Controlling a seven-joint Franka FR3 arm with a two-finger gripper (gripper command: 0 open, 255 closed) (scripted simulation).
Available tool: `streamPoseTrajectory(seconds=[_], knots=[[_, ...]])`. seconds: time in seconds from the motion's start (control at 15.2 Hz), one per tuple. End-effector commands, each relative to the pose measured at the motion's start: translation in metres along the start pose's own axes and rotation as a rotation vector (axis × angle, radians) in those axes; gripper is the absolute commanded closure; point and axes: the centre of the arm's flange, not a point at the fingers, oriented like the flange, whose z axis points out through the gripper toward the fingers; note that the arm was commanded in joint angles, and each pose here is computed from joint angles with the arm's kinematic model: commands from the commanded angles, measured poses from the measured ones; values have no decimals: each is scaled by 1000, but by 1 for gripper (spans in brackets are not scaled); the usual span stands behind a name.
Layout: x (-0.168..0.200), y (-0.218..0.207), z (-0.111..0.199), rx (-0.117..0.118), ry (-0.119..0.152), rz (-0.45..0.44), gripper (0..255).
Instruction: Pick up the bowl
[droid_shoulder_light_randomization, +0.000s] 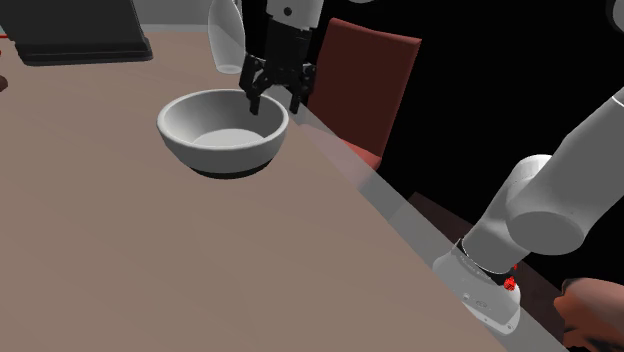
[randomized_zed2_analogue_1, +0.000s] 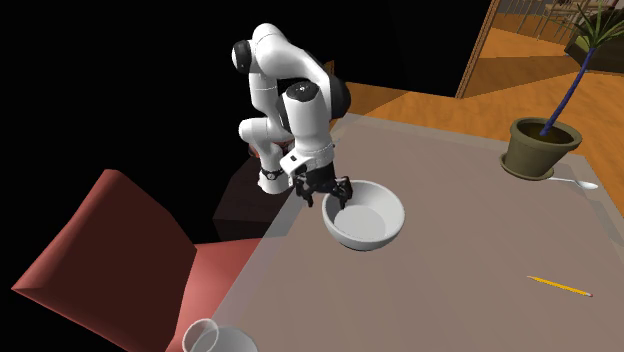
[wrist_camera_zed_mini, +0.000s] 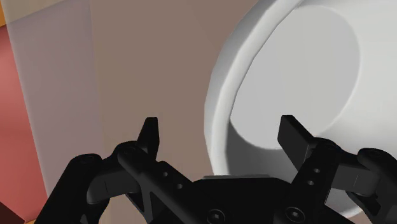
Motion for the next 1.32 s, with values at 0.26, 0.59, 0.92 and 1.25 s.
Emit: streamPoseTrajectory(seconds=[0.26,0.59,0.92,1.25], knots=[[0,1,4,0,0,0,255],[0,1,4,0,0,0,255],[0,-4,-17,0,0,0,255],[0,-9,-43,0,0,0,255]])
